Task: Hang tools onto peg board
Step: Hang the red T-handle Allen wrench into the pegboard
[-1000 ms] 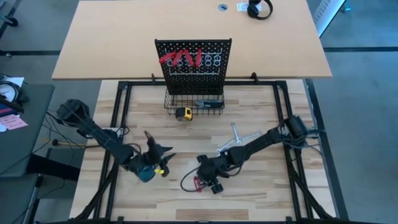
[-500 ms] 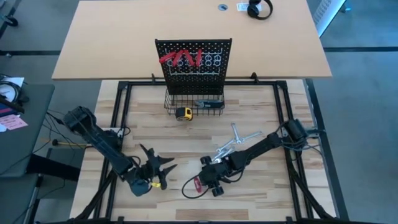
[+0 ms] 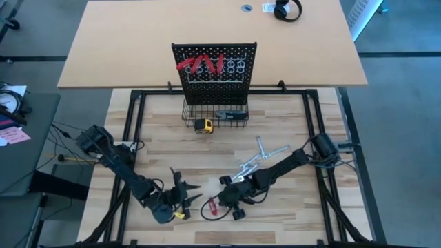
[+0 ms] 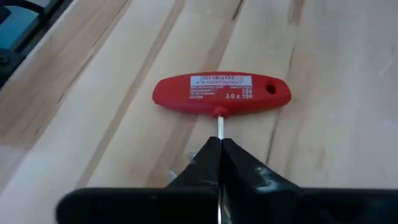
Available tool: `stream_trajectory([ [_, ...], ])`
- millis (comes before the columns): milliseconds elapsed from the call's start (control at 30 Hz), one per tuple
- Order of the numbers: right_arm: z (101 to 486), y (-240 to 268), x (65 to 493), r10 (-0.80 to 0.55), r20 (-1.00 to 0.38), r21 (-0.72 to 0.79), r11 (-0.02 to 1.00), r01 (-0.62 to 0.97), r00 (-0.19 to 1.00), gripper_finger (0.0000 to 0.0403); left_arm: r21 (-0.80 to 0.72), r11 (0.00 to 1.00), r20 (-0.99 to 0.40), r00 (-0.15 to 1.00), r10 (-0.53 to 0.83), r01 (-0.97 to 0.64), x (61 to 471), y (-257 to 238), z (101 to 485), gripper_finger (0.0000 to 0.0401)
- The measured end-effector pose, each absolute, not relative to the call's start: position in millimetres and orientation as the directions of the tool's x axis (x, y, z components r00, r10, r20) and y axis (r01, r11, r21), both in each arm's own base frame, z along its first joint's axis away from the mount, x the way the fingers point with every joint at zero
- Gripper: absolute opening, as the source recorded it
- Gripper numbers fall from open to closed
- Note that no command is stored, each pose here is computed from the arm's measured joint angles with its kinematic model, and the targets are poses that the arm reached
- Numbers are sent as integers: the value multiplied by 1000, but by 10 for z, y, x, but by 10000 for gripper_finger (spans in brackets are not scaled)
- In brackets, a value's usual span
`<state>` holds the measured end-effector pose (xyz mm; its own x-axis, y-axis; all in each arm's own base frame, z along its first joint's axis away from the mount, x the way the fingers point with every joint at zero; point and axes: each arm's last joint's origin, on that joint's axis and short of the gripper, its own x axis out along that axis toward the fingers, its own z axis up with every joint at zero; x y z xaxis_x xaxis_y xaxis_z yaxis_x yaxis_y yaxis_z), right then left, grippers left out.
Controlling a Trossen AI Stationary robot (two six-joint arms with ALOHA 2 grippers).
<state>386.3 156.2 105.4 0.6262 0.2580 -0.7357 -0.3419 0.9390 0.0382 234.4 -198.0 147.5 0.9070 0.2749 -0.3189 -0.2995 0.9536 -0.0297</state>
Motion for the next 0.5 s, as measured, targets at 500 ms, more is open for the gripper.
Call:
stream_trajectory([
  [500,1308,1321,3906,713,-427,249,684,-685,556,3,50,992,-428,900,-85,118,2418,-2146,1375,129],
])
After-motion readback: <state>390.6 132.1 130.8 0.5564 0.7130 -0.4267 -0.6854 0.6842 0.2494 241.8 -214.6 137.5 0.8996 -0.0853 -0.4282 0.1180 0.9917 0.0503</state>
